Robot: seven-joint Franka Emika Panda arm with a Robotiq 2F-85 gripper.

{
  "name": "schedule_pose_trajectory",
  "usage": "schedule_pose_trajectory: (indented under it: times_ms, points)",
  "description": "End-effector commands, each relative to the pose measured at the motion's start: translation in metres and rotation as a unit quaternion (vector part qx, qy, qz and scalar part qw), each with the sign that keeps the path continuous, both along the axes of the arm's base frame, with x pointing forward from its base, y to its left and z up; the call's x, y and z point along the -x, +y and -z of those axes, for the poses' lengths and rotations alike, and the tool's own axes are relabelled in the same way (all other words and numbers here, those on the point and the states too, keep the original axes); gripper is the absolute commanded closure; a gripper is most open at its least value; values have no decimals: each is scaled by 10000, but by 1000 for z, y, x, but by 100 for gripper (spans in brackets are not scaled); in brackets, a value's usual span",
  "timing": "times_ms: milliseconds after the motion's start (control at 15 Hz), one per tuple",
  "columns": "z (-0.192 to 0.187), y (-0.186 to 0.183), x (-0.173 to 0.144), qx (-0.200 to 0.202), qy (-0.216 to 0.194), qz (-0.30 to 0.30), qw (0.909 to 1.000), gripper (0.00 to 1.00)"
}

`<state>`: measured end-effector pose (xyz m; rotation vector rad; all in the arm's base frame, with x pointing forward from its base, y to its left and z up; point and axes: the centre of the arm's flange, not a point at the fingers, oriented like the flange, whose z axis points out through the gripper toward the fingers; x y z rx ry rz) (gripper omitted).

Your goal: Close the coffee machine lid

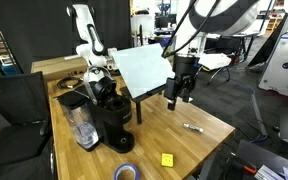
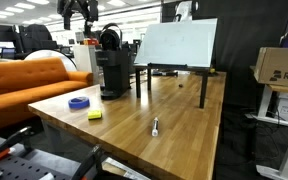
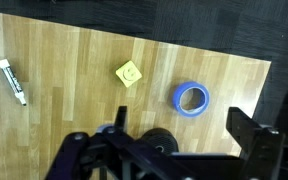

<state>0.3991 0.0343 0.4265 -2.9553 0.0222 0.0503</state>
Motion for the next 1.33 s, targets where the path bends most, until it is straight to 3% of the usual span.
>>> schedule_pose_trajectory:
  times_ms: [0, 933, 1267]
  points:
    - [0, 0, 0, 0, 0, 0, 10000, 0]
    - [0, 0, 0, 0, 0, 0, 10000, 0]
    - [-25, -10, -26, -26, -173, -119, 9998, 0]
